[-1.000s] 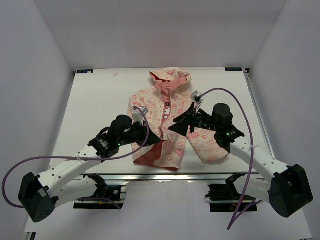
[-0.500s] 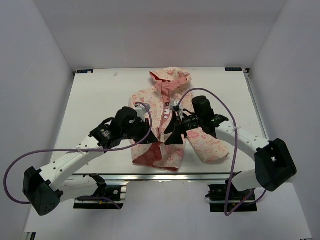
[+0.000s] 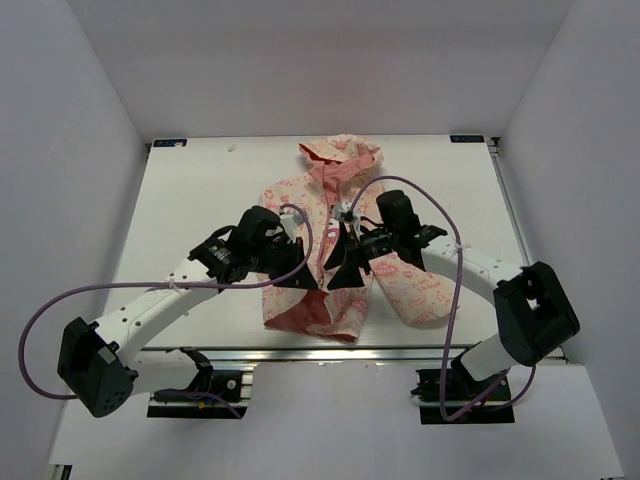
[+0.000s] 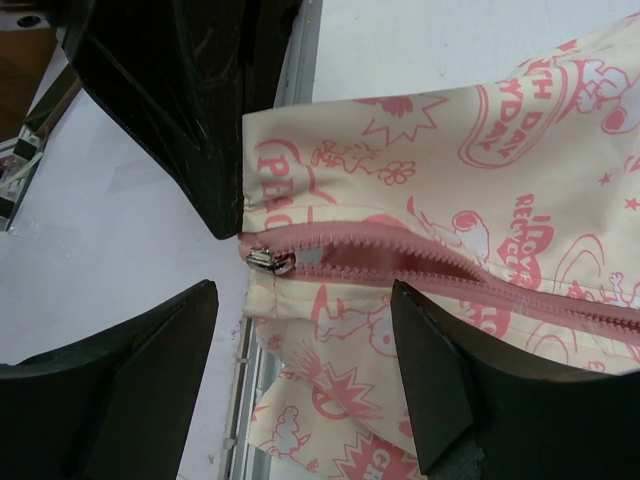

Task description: Zip up the jacket

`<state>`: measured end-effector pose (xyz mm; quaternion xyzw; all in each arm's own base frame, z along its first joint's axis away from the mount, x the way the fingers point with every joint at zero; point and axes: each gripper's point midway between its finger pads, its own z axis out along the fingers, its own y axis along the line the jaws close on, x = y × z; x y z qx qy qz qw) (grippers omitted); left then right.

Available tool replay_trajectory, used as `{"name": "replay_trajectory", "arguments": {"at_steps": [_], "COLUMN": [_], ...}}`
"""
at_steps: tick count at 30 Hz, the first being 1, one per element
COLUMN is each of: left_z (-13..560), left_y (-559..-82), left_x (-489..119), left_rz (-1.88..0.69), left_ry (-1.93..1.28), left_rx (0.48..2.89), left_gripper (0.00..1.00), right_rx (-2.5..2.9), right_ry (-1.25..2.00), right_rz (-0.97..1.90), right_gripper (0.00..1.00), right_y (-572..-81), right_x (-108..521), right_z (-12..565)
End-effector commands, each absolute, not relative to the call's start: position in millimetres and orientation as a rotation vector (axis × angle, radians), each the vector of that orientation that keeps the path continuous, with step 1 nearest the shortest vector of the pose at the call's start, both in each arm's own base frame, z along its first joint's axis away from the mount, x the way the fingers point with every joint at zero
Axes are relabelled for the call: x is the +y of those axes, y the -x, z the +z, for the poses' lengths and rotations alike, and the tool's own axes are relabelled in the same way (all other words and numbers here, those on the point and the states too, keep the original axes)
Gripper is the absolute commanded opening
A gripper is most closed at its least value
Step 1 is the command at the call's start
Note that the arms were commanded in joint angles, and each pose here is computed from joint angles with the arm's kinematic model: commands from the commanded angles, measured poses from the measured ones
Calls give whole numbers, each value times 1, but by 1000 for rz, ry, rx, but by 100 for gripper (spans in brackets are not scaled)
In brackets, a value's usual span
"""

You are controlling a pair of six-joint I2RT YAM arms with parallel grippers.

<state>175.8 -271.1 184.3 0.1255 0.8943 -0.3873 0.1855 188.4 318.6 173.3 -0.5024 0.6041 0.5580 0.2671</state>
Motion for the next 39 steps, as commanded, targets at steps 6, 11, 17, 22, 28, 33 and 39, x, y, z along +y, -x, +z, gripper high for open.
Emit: {"name": "replay_trajectory", "arguments": {"at_steps": [6,11,17,22,28,33,39], "left_z": [208,210,210,203,196,193,204], "left_y": [-182,-183,-183,-182,-186,-189,-189], "left_x": [-275,-276,-276,-274,-263,-253,-263], "left_rz": [-1164,-1178,-1175,-1152,-1046,-960,-1096], "left_ry": [-396,-396,-401,-397,-375,-326,-261], "left_rx": [2459,2465,2485,2528,2573,2586,2471], "left_gripper": [0,0,0,0,0,4,71], "right_rx": [1535,1551,1501,1491,1523,1620,1769], "right_ry": [1443,1465,1490,1483,1449,1424,1297], "right_rz": [1537,1550,1583,1565,1538,1549,1561], "right_gripper": [70,70,41,2,0,0,0], "right_y": [-186,-183,-181,-184,-188,-188,-189], "right_x": [329,330,334,336,336,334,336], "right_z": [180,168,174,180,182,180,173]}}
